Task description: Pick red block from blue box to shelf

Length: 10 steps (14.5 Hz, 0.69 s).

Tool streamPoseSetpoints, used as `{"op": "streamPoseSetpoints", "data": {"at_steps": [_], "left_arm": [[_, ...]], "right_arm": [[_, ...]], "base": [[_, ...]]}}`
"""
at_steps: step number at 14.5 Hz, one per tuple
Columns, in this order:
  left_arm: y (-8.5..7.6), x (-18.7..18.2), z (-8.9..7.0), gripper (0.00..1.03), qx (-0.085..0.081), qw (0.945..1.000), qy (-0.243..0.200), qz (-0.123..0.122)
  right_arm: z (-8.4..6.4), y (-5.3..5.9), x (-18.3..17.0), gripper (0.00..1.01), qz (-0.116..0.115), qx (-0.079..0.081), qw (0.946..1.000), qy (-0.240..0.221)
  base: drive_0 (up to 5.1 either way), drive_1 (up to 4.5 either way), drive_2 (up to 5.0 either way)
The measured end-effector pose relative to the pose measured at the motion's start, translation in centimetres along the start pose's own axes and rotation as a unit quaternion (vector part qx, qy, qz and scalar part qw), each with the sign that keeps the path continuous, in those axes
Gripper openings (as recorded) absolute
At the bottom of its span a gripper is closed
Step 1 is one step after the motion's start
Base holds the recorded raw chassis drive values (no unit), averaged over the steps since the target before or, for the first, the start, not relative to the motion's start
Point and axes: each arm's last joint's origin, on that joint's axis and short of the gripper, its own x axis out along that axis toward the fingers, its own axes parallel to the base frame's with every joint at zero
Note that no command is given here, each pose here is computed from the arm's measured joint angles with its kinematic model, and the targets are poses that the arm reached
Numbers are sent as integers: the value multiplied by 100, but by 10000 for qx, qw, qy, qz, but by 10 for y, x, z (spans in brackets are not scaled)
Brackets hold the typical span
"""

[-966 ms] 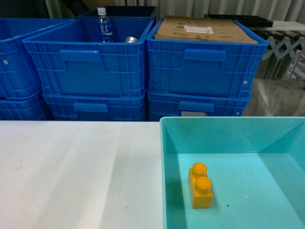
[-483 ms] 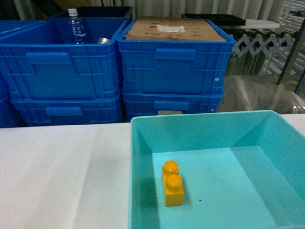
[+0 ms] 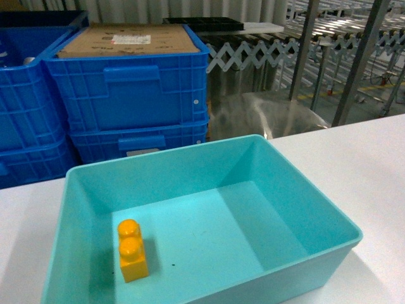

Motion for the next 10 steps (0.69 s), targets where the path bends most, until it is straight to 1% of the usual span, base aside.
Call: {"op": "streamPoseSetpoints", "data": {"at_steps": [10], "left_arm": [[0, 0, 0, 98, 0, 10000, -2, 0]], "right_arm": [[0, 0, 0, 29, 0, 0, 10000, -2]], "base": [[0, 0, 0]]}}
